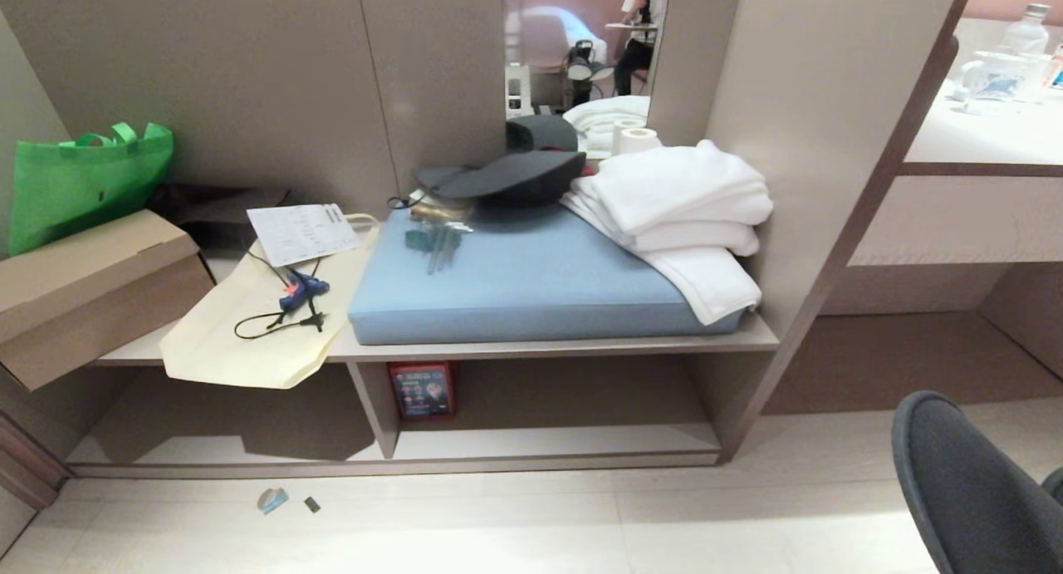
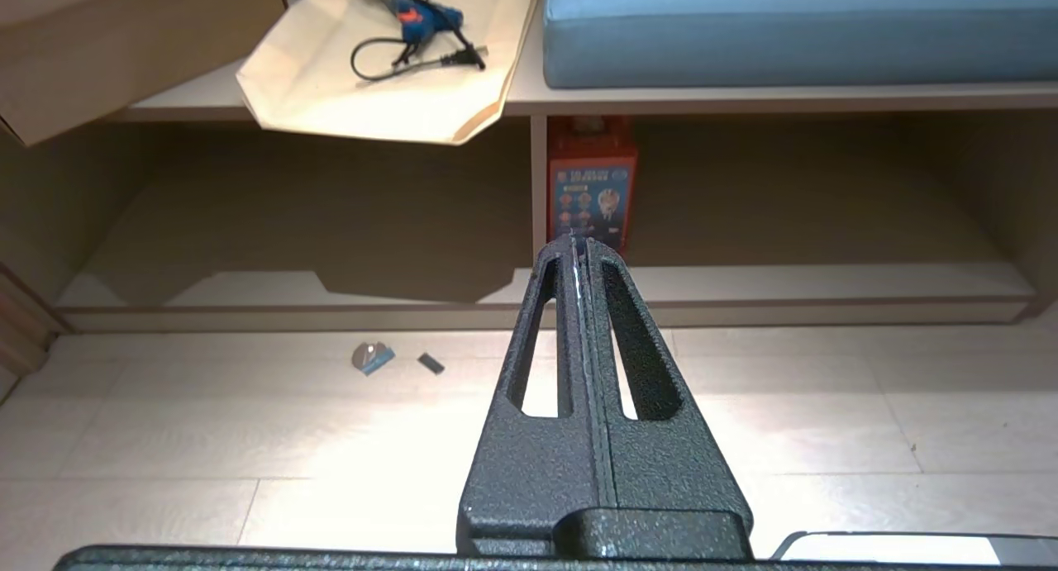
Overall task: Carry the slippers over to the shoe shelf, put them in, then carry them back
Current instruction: Place the slippers into the shoe cabinet
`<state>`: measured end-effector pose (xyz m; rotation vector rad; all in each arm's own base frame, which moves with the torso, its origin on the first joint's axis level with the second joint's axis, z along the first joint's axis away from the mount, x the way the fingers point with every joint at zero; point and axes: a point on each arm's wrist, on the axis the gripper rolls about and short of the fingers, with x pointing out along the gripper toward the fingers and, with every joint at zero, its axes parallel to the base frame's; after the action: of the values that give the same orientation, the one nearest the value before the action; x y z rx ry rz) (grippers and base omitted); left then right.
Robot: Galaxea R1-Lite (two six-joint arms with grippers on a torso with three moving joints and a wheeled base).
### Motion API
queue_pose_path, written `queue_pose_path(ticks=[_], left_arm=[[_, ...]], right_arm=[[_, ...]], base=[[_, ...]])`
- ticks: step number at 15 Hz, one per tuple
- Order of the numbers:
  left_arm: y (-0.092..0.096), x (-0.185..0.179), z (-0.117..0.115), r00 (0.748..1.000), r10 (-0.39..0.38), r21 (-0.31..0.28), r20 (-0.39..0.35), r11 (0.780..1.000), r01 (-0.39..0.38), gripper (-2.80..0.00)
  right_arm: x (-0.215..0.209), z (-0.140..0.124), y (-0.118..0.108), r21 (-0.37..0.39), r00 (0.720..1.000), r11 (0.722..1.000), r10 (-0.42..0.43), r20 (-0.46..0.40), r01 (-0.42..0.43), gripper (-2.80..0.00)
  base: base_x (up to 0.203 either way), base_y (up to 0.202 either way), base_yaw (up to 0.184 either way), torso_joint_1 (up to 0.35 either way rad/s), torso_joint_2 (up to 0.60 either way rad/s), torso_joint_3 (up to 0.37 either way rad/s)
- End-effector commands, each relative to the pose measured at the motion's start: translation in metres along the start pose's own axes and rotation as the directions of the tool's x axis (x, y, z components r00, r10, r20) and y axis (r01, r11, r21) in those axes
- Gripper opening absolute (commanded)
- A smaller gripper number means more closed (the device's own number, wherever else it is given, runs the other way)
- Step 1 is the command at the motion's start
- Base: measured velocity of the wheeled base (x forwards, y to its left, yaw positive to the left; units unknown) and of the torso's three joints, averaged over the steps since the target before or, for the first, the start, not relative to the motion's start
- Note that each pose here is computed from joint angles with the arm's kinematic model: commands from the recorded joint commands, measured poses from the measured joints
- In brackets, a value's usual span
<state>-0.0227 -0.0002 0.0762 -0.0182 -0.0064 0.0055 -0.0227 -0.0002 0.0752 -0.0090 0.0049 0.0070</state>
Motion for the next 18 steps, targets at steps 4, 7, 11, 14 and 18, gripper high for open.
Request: queue_pose_path(ticks=[4, 7, 11, 14, 18], left_arm=[[0.0, 0.0001, 0.0001, 1.0, 0.001, 0.0, 0.0, 1.0, -0.001, -2.8], [0.0, 0.0001, 0.0001, 1.0, 0.001, 0.0, 0.0, 1.0, -0.001, -2.8], [0.0, 0.0001, 0.0001, 1.0, 0.001, 0.0, 0.0, 1.0, -0.001, -2.8], [0.0, 0.0001, 0.0001, 1.0, 0.001, 0.0, 0.0, 1.0, -0.001, -2.8], [0.0, 0.0001, 0.0001, 1.0, 0.001, 0.0, 0.0, 1.0, -0.001, -2.8]], right_arm=[[0.0001, 0.0, 0.0, -0.002, 1.0, 1.0, 0.001, -0.001, -0.001, -2.8], [0.0001, 0.0, 0.0, -0.002, 1.0, 1.0, 0.0, -0.001, 0.0, -2.8], [0.0, 0.0, 0.0, -0.002, 1.0, 1.0, 0.0, 0.0, 0.0, -2.8], [0.0, 0.0, 0.0, -0.002, 1.0, 1.0, -0.001, 0.0, 0.001, -2.8], [0.0001, 0.0, 0.0, -0.002, 1.0, 1.0, 0.001, -0.001, -0.001, -2.8]], base=[[0.0, 0.0, 0.0, 0.005, 0.0, -0.199], [0.0, 0.0, 0.0, 0.003, 0.0, -0.201], [0.0, 0.0, 0.0, 0.007, 0.0, -0.199], [0.0, 0.0, 0.0, 0.006, 0.0, -0.202], [0.0, 0.0, 0.0, -0.001, 0.0, -0.2]])
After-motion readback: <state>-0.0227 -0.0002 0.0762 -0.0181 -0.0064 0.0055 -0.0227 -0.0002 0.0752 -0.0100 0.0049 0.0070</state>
